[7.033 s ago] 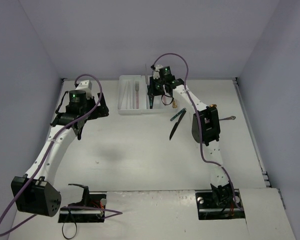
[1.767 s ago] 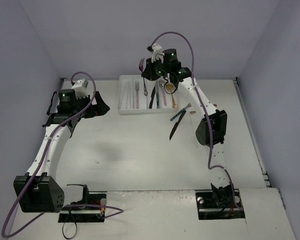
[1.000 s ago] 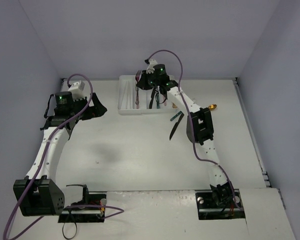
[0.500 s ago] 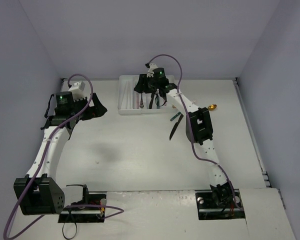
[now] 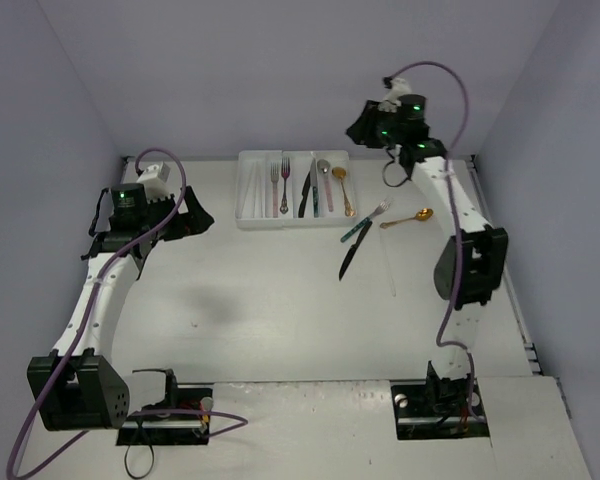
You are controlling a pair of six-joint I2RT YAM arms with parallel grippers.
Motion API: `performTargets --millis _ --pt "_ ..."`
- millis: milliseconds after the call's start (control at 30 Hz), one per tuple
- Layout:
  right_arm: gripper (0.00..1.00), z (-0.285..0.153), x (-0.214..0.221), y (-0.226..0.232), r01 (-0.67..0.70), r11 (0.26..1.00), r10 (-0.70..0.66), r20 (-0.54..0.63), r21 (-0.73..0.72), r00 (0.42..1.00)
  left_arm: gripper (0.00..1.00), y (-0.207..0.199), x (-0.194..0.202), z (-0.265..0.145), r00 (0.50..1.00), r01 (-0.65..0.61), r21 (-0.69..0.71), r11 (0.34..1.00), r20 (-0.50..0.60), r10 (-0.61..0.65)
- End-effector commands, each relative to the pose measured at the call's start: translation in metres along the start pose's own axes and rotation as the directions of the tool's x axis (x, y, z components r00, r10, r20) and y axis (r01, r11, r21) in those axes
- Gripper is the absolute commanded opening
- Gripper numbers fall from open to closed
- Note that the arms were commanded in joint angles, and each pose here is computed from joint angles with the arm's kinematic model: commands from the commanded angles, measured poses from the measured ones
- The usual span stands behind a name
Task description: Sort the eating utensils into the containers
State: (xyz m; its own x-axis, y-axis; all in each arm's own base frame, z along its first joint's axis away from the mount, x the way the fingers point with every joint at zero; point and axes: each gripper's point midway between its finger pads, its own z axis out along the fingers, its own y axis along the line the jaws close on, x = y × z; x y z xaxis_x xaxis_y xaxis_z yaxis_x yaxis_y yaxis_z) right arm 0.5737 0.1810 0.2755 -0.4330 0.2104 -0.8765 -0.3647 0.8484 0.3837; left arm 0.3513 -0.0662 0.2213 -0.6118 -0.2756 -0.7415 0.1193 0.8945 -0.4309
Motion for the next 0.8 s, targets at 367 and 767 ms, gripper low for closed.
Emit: performTargets --millis 367,767 --pt "0.35 -0.112 0.082 -0.164 0.002 0.793 0.163 -0.215 0.609 0.963 0.91 -0.004 -0.016 -0.006 0.996 -0.024 0.014 1.0 0.085 0.023" --pt "0.42 -0.101 0.142 -0.189 -0.288 0.57 0.516 -0.063 0.769 0.854 0.91 -0.003 -0.012 -0.008 0.997 -0.016 0.011 1.0 0.082 0.015"
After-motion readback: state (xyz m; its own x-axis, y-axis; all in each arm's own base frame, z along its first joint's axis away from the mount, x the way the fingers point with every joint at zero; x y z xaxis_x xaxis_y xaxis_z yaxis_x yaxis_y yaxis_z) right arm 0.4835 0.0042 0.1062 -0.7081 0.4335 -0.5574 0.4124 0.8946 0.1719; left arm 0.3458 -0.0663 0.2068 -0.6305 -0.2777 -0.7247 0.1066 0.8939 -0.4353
